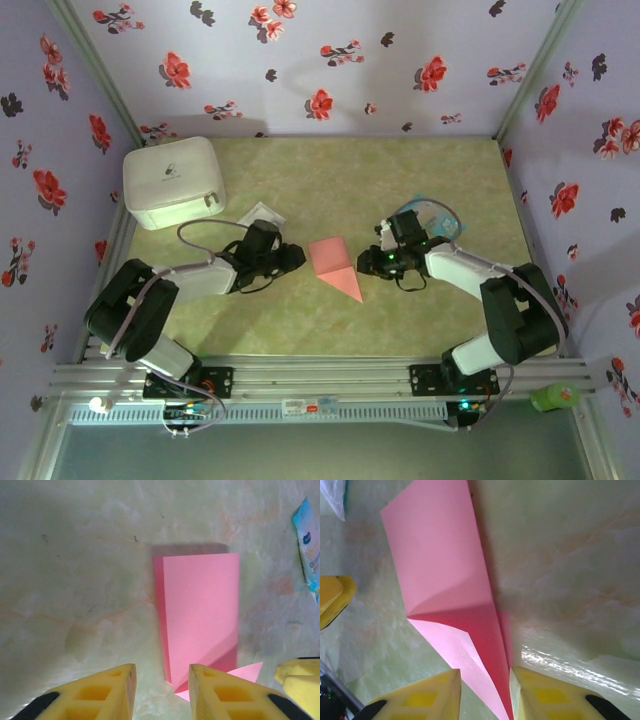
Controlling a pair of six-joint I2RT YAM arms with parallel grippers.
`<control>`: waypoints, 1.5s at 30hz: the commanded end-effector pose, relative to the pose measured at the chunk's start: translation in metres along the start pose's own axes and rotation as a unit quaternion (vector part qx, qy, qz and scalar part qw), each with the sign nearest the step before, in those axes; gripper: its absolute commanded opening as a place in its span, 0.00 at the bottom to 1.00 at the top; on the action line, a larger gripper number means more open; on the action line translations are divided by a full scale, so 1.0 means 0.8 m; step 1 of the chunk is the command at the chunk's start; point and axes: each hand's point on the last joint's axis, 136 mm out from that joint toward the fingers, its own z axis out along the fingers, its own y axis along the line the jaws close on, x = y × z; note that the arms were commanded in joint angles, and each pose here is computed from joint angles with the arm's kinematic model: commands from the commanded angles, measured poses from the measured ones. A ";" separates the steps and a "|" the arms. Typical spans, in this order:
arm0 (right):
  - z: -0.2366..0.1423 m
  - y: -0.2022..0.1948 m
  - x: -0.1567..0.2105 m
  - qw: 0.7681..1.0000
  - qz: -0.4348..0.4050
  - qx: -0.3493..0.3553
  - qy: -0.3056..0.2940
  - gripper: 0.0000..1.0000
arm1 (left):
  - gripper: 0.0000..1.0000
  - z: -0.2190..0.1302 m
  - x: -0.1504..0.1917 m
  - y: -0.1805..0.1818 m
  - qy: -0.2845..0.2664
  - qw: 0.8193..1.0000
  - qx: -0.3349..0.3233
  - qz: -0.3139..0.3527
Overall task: Fold a paper plane with a square sheet of paper (pick it up from the middle)
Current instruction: Third fold the triangle at the center of the table, then fourth fold the wing at the center of the table.
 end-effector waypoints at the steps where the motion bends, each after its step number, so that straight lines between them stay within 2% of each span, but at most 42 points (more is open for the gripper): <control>1: 0.007 0.015 -0.001 0.999 0.002 -0.033 0.015 0.32 | 0.34 0.012 0.005 -0.008 0.017 1.000 0.023 -0.011; 5: 0.017 0.013 -0.002 0.999 0.006 -0.035 0.026 0.31 | 0.35 0.022 0.008 -0.016 0.032 0.998 0.041 -0.024; 13: 0.025 0.004 -0.002 0.999 0.016 -0.026 0.027 0.24 | 0.36 0.038 0.020 -0.016 0.064 0.996 0.049 -0.039; 27: 0.029 -0.004 0.000 0.999 0.025 -0.022 0.020 0.12 | 0.35 0.049 0.020 -0.025 0.075 0.994 0.063 -0.049; 38: 0.029 -0.013 0.002 0.999 0.034 -0.017 0.010 0.08 | 0.33 0.053 0.019 -0.028 0.074 0.992 0.075 -0.062; 45: 0.027 -0.012 -0.001 0.998 0.046 -0.033 0.002 0.07 | 0.33 0.054 0.020 -0.022 0.078 0.993 0.060 -0.060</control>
